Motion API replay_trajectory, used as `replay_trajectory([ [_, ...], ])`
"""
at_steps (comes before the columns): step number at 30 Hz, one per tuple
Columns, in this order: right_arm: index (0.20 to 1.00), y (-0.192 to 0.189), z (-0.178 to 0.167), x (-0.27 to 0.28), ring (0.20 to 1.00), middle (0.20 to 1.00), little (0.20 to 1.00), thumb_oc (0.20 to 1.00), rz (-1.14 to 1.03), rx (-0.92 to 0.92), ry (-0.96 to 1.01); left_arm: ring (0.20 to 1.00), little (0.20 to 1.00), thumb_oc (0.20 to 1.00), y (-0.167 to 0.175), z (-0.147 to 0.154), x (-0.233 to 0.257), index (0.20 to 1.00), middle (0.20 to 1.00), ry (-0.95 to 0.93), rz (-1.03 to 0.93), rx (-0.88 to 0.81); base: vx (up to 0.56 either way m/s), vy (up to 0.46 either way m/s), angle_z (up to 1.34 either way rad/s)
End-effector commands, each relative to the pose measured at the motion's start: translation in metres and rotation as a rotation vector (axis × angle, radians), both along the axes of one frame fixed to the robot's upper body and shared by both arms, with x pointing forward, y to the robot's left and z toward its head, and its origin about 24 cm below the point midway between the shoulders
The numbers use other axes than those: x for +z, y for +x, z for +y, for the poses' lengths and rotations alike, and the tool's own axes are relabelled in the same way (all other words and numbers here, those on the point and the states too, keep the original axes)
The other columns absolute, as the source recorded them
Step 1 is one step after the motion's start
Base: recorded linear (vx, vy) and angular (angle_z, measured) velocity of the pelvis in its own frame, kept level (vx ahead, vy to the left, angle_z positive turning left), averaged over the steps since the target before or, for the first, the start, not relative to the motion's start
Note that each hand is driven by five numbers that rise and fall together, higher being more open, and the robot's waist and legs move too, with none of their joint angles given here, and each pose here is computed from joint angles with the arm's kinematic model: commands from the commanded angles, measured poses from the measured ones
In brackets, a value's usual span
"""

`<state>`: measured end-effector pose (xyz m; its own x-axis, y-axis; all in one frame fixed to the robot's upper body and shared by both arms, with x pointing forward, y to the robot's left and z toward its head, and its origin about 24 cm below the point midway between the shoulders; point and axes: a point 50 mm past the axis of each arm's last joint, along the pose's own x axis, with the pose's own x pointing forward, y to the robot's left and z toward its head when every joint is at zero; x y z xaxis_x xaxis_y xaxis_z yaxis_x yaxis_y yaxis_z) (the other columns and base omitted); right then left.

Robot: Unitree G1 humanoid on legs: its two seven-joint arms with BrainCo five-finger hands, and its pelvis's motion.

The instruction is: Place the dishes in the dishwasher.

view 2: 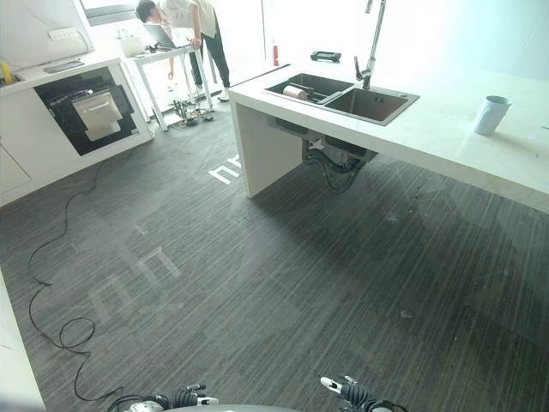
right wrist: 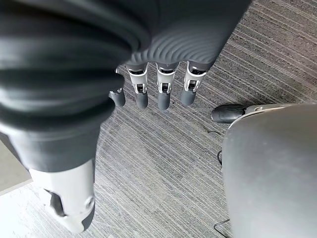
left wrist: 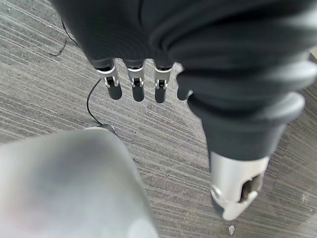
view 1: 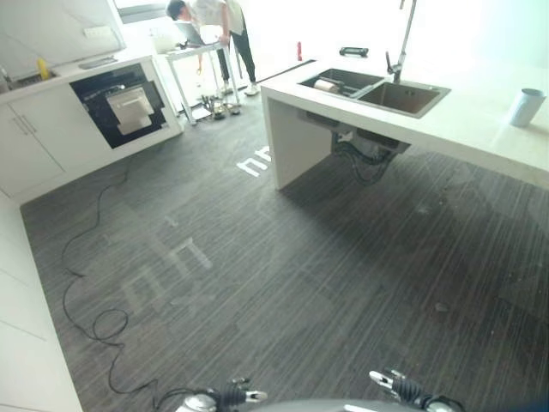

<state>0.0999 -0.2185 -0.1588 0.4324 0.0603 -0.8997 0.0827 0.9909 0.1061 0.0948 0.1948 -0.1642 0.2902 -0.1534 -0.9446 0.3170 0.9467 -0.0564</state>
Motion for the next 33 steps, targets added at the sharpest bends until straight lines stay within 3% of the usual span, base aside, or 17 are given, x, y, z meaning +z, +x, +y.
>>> replay_trajectory([
  [1,1.0,0.037,0.001,0.011,1.0,1.0,1.0,1.0,-0.117,0.052,-0.015,1.0,1.0,1.0,0.032,0.004,0.009,1.0,1.0,0.041,-0.108,-0.046,0.0,0.0,0.0],
  [19,1.0,0.043,0.01,0.012,1.0,1.0,1.0,1.0,-0.15,0.026,-0.014,1.0,1.0,1.0,0.032,-0.003,0.008,1.0,1.0,-0.024,-0.15,0.146,0.01,-0.005,0.02],
  [20,1.0,0.045,0.013,0.012,1.0,1.0,1.0,1.0,-0.156,0.013,0.006,1.0,1.0,1.0,0.033,-0.004,0.008,1.0,1.0,-0.036,-0.164,0.214,0.03,-0.057,0.02],
  [26,1.0,0.057,0.019,0.019,1.0,1.0,1.0,1.0,-0.248,-0.004,0.102,1.0,1.0,1.0,0.066,-0.007,0.024,1.0,1.0,-0.095,-0.343,0.313,0.01,-0.079,0.03],
  [33,1.0,0.097,0.032,0.049,1.0,1.0,1.0,1.0,-0.453,0.039,0.159,1.0,1.0,1.0,0.113,-0.003,0.057,1.0,1.0,-0.156,-0.535,0.447,0.01,-0.141,0.03],
])
